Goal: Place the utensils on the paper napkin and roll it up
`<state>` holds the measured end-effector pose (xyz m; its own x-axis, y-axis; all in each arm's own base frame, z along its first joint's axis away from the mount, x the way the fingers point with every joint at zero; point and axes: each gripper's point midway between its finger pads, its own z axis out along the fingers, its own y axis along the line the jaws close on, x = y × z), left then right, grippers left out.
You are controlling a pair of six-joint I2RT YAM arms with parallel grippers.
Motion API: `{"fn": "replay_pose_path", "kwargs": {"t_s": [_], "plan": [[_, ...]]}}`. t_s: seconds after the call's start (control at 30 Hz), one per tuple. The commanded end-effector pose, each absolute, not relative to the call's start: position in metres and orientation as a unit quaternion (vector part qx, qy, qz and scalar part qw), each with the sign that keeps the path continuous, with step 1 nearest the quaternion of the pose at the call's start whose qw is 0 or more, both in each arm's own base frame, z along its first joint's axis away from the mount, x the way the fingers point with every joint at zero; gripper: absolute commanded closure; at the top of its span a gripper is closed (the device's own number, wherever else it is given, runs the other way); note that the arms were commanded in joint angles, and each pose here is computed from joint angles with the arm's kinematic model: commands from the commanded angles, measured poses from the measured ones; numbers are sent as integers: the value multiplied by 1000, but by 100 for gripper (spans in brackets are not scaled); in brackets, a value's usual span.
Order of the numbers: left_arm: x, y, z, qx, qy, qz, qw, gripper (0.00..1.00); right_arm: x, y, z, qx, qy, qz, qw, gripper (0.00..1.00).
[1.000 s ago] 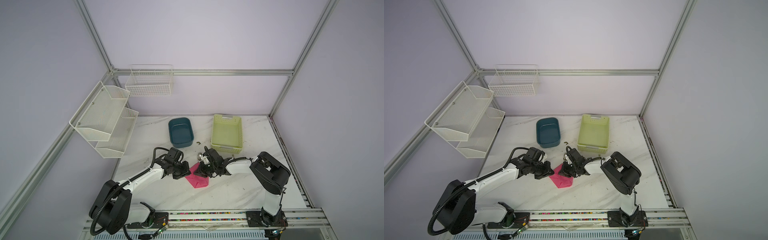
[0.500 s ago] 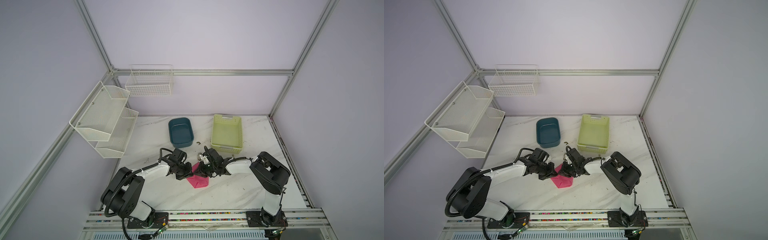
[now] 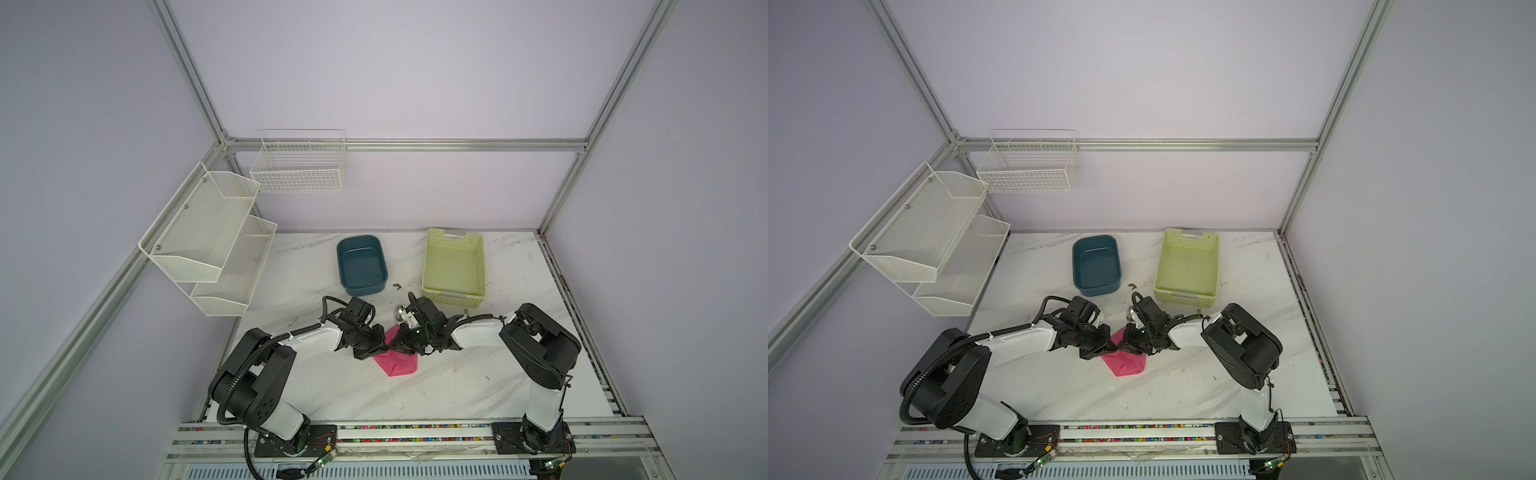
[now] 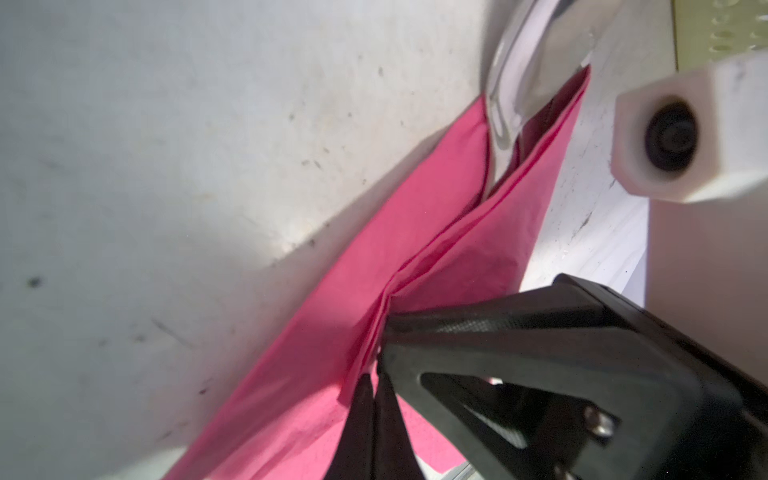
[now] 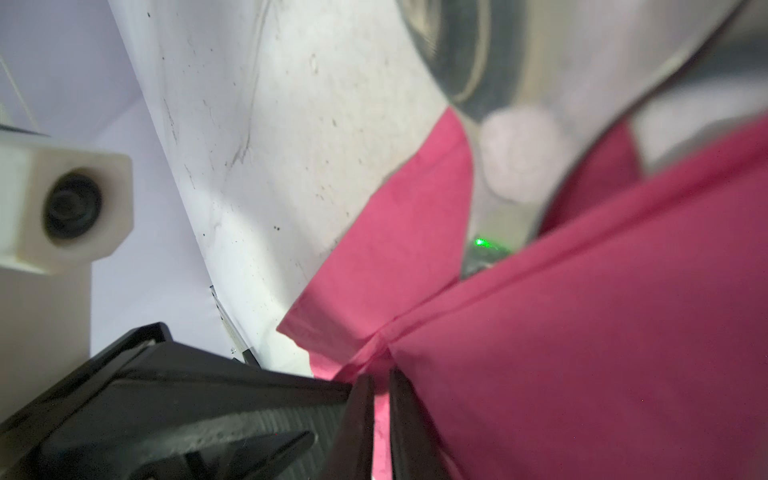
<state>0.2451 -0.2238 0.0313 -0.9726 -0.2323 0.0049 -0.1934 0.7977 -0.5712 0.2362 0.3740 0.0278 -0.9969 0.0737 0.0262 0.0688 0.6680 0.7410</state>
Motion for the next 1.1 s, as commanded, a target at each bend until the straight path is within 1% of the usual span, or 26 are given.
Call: {"fn": "replay_pose_path", "kwargs": {"t_s": [0.0,0.23,0.43,0.6,0.67,0.87,1.07], "plan": [[249,-230,30,-107,946,-305,34,98,228,364,13,53,926,375,-14,84],[244,-221,20,-112,953,-280,29,98,231,367,30,49,923,382,-5,81],[242,-219,17,-112,955,-275,27,98,234,365,62,50,919,391,18,81],[241,-218,18,-112,955,-275,27,98,228,361,77,41,918,395,17,87],[242,-219,19,-113,954,-276,28,98,221,362,77,33,918,396,9,90],[242,-219,19,-113,954,-276,27,98,201,367,62,11,925,379,-14,95],[243,-218,21,-113,954,-276,30,98,196,354,39,10,940,340,-16,95]]}}
